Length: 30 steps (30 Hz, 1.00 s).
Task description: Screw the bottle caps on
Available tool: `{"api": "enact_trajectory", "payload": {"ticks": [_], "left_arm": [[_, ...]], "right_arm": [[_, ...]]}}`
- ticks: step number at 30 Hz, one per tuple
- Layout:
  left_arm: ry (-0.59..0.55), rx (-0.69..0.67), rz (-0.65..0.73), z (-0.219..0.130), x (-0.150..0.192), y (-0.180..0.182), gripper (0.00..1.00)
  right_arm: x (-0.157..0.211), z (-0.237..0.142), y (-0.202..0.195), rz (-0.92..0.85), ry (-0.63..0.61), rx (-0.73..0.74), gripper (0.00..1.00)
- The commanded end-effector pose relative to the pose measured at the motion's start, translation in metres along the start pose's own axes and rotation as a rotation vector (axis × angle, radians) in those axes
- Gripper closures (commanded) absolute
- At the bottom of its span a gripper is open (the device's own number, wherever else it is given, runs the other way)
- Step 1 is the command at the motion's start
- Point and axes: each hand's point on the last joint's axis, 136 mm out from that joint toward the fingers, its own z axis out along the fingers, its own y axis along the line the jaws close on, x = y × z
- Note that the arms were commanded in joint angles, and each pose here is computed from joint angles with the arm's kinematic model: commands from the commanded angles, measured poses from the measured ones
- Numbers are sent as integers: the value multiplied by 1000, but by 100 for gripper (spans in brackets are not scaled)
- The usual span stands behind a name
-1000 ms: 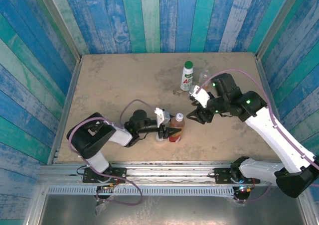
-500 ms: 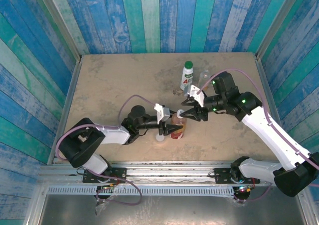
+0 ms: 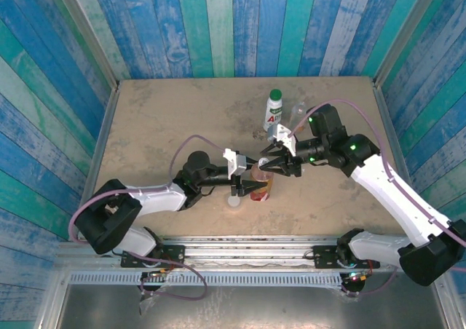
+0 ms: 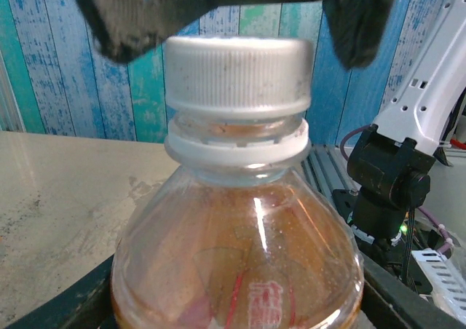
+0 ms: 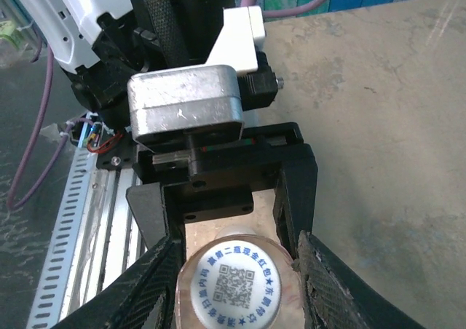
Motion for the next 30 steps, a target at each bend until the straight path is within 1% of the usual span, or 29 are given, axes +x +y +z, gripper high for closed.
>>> {"api": "enact_trajectory", "payload": {"ticks": [1,3,7,9,14,17,20,23,25,27,29,30], "left_arm": [[-41,6,58,-2,-24,-3,38],[-34,3,60,-2,-23,-2,38],[-34,-2,64,-2,-23,-1,38],[-39,-21,68,-2,-25,1,38],[-48,-122,95,-2,-33,20,39],[-52,-221,117,0,-41,40,39],[-70,-333,119,-2,-47,62,40],[-91,-420,118,-2,-56,81,40],[-85,-476,123,0,-58,94,40],[-73,-523,143,3,-60,104,40],[-59,-564,158,7,-62,112,40],[-49,-583,169,9,-62,115,40]], "right_arm": [[1,2,1,-1,-6,-24,54],[-1,2,0,-3,-7,-24,56],[-1,2,1,-1,-3,-31,65],[0,2,1,6,2,-31,67],[6,2,2,52,28,-28,70],[9,2,-4,127,34,11,73],[13,1,-19,242,38,115,75],[20,-4,-38,323,44,289,79],[26,-9,-51,390,35,429,85],[30,-12,-59,460,31,534,89],[31,-11,-62,493,33,626,87],[32,-12,-64,513,30,687,88]]}}
